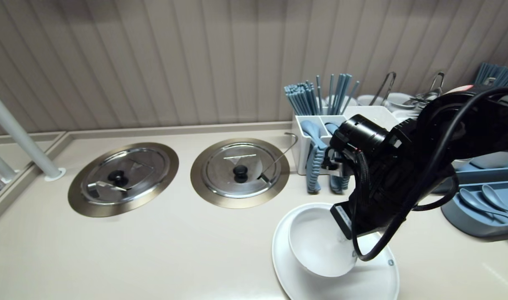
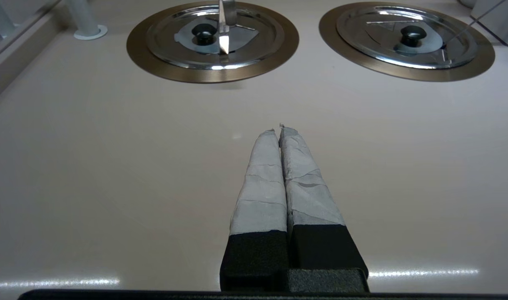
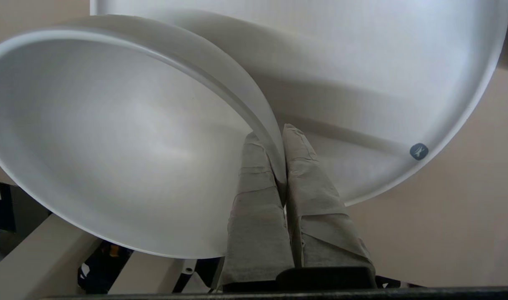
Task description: Pick the bowl and place it on the plate
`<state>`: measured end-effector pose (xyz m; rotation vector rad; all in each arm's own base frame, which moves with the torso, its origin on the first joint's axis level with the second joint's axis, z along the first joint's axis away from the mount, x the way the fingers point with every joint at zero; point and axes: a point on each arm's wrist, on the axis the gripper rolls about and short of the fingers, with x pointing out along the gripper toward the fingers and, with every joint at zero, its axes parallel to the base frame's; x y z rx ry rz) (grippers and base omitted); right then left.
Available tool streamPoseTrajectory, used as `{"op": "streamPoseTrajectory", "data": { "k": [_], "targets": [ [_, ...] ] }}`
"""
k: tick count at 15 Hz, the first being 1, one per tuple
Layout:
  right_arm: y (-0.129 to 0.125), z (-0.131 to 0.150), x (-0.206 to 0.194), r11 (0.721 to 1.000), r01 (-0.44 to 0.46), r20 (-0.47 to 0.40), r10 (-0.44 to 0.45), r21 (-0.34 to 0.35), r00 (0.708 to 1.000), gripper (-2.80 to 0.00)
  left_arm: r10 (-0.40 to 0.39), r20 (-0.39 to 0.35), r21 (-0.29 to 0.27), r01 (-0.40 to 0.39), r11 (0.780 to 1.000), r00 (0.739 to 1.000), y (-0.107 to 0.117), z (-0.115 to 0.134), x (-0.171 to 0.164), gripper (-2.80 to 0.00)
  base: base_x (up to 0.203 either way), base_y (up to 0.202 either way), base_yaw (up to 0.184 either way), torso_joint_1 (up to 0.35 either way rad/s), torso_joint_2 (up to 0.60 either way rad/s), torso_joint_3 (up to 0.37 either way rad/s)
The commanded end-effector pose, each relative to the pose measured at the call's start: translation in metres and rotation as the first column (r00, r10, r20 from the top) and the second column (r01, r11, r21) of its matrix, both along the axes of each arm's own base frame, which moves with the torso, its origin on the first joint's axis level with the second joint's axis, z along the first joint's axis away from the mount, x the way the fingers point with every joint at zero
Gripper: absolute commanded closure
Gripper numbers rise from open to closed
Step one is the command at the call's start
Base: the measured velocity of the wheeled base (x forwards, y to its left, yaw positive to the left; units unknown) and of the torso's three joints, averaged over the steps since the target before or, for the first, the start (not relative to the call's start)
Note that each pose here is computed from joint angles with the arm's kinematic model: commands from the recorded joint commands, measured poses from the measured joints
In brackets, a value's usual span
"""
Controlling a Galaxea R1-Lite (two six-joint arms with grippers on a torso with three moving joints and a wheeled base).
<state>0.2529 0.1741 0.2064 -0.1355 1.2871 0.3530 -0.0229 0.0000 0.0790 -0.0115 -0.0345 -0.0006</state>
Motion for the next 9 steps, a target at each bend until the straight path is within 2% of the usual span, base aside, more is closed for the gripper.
{"op": "streamPoseTrajectory", "data": {
  "k": [1, 5, 9],
  "targets": [
    [0.003, -0.009, 0.002, 1.000, -0.004, -0.028, 0.003, -0.019, 1.000, 0.00, 0.000, -0.007, -0.001, 0.000, 1.000, 1.000, 0.000, -0.002, 0.001, 0.00, 0.000, 0.000, 0.000, 0.000, 0.00, 0.000],
    [0.010, -0.029, 0.012, 0.999, -0.013, -0.085, 0.010, -0.037, 0.996, 0.00, 0.000, -0.007, -0.001, 0.000, 1.000, 1.000, 0.000, -0.002, 0.001, 0.00, 0.000, 0.000, 0.000, 0.000, 0.00, 0.000],
    [0.010, -0.030, 0.014, 1.000, -0.009, -0.068, 0.007, -0.024, 0.998, 0.00, 0.000, -0.007, 0.000, 0.000, 1.000, 1.000, 0.000, -0.002, 0.001, 0.00, 0.000, 0.000, 0.000, 0.000, 0.00, 0.000]
  ]
}}
